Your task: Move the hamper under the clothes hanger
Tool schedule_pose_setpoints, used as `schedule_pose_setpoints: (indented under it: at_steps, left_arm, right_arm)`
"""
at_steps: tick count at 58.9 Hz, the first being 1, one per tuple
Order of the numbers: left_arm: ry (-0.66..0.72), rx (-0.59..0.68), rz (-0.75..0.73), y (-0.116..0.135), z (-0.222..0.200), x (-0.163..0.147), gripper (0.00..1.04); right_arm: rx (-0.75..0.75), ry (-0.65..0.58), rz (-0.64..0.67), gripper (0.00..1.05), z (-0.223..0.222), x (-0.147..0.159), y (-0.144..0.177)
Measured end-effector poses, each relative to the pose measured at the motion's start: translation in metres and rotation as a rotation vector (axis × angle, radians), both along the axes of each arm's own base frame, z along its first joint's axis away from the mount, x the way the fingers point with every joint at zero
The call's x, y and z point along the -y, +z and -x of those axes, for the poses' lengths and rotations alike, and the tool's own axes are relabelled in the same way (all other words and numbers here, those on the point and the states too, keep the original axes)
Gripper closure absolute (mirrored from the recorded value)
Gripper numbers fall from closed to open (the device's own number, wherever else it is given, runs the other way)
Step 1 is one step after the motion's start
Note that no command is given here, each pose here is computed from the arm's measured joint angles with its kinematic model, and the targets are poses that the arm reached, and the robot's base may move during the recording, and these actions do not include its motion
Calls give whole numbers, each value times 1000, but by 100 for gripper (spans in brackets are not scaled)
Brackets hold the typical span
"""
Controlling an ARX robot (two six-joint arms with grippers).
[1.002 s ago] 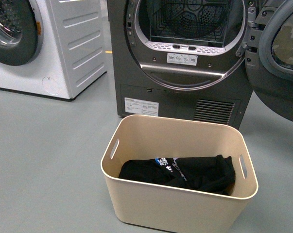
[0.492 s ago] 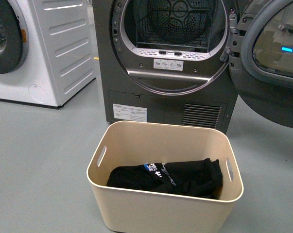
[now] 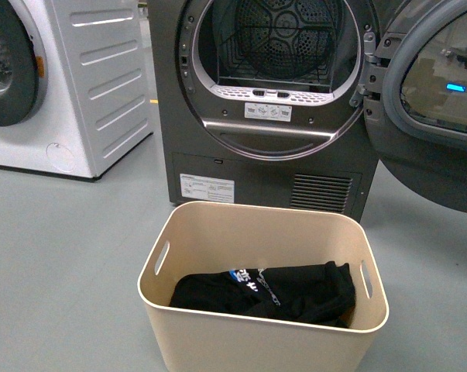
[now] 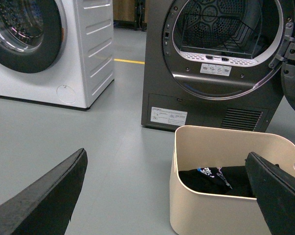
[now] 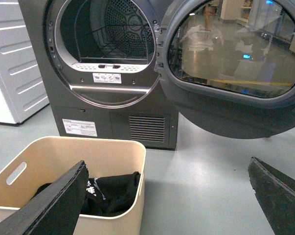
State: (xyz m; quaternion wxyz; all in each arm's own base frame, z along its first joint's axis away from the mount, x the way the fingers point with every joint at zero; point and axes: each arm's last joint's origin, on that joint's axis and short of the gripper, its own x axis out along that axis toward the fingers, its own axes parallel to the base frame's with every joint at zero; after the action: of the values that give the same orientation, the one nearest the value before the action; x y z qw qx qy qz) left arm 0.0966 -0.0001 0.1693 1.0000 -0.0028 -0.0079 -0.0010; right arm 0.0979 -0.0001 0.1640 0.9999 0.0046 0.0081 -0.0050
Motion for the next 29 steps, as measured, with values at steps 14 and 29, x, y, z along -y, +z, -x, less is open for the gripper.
schedule_pose_setpoints:
  at_steps: [14, 29]
  left_arm:
    - [211, -236, 109, 3, -28, 1, 7]
    - [142, -336, 146, 3, -101, 0, 7]
  right_arm:
    - [-126, -30, -156, 7, -30, 2, 12]
    - [-189, -16, -127, 7, -92, 7, 8]
